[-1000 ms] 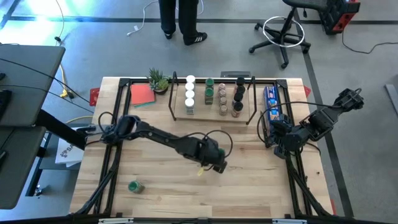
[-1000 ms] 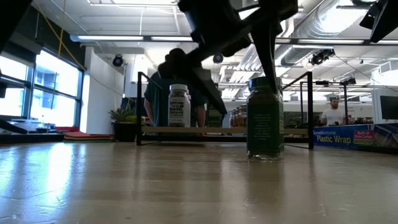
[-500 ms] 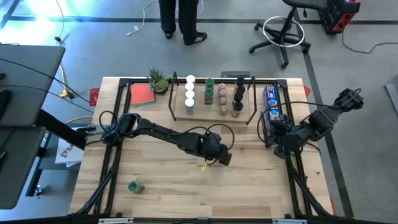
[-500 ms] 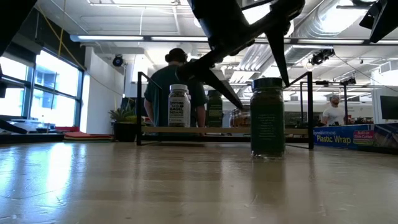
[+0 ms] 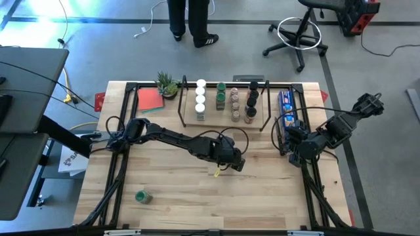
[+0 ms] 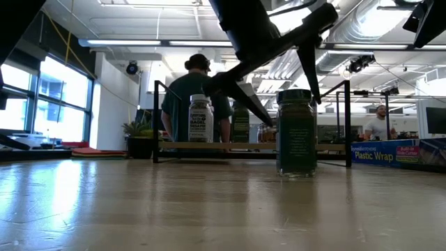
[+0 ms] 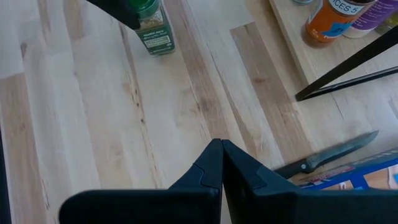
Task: Shelf spices
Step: Put the green seasoning bottle on the shelf, aligned with the other green bottle
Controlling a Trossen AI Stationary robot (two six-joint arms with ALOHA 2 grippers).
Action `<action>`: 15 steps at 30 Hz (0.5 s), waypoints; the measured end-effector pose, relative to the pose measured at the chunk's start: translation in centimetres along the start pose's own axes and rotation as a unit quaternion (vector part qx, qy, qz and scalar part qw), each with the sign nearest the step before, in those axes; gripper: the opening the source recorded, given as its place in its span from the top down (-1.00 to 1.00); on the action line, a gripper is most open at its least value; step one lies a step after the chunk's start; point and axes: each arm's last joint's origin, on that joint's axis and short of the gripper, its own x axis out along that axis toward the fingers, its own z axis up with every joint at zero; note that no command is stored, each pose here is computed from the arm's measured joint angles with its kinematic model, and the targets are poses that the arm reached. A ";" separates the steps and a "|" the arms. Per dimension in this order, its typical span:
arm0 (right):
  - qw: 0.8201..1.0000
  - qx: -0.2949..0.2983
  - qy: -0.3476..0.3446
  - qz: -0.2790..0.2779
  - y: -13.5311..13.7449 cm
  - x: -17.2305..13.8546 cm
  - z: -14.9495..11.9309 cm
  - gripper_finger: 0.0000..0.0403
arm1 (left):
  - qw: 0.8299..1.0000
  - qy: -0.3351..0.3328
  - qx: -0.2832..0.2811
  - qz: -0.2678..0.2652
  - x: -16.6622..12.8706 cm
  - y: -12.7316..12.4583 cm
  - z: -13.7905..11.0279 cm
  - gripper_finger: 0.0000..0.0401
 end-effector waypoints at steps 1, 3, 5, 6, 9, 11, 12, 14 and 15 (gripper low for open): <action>1.000 0.002 0.000 0.000 0.0 0.0 0.0 1.00 | 1.000 0.000 0.000 0.000 0.0 0.0 0.0 -0.59; 1.000 0.002 0.000 0.000 0.0 0.0 0.0 1.00 | 1.000 -0.001 -0.001 -0.001 0.0 0.0 0.1 -0.59; 1.000 0.004 -0.003 0.003 0.1 0.0 0.1 1.00 | 1.000 -0.006 -0.003 -0.006 0.0 -0.1 0.1 -0.59; 1.000 0.005 -0.005 0.005 0.1 0.0 0.1 1.00 | 1.000 -0.012 -0.003 -0.007 0.0 -0.2 0.2 -0.59; 1.000 0.005 -0.006 0.006 0.1 0.0 0.1 1.00 | 0.999 -0.031 0.004 -0.011 0.0 -0.4 0.2 -0.59; 1.000 0.006 -0.007 0.008 0.2 0.0 0.2 1.00 | 0.999 -0.035 0.009 -0.017 -0.1 -0.6 0.2 -0.59; 1.000 0.006 -0.007 0.008 0.2 0.0 0.2 1.00 | 0.999 -0.035 0.014 -0.016 -0.3 -0.7 0.2 -0.59; 1.000 0.006 -0.007 0.008 0.2 0.0 0.2 1.00 | 0.999 -0.038 0.024 -0.018 -0.6 -0.9 0.4 -0.59; 1.000 0.006 -0.007 0.008 0.2 0.0 0.2 1.00 | 0.999 -0.041 0.027 -0.019 -0.7 -1.0 0.4 -0.59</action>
